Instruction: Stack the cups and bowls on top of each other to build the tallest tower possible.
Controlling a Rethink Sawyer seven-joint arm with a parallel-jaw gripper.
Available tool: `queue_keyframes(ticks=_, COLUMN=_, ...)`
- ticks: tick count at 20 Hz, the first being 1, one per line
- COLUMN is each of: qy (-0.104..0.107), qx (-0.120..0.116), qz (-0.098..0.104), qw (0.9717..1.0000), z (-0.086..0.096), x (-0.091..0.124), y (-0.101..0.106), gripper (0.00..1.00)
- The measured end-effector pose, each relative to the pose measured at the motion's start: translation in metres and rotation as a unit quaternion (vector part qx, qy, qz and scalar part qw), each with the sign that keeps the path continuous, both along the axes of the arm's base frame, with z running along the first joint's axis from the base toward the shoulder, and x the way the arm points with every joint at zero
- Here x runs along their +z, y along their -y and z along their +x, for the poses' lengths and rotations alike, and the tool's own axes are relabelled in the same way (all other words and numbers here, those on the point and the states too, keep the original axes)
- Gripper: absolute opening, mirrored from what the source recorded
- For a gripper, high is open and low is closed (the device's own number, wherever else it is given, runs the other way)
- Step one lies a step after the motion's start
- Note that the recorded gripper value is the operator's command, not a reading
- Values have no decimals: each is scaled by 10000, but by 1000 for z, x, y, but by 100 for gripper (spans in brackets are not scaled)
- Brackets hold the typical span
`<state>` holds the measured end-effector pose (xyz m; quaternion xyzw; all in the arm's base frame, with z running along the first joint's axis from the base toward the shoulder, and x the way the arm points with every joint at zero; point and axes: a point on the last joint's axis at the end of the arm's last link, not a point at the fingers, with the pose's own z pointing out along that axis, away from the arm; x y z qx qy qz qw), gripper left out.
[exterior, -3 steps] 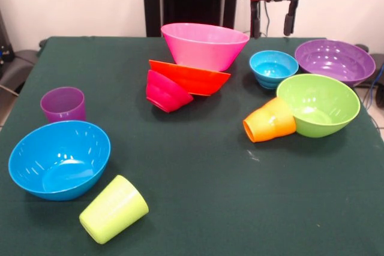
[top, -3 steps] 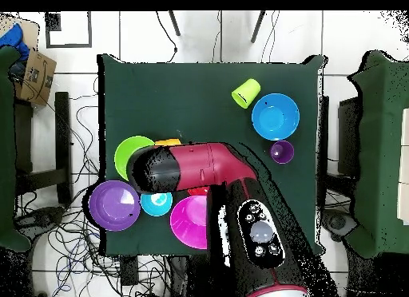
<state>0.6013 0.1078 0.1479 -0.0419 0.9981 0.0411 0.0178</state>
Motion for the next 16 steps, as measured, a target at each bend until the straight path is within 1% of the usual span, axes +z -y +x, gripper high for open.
queue_keyframes(ticks=3, qy=-2, qx=165, qz=40, qw=9999, z=-1, x=-6, y=-5, gripper=100)
queue_keyframes(ticks=8, qy=-4, qx=315, qz=146, qw=9994, z=0, x=-11, y=-13, gripper=100)
queue_keyframes(ticks=9, qy=3, qx=373, qz=195, qw=9991, z=2, x=-13, y=-18, gripper=100)
queue_keyframes(ticks=16, qy=26, qx=554, qz=330, qw=9979, z=11, x=-16, y=-33, gripper=100)
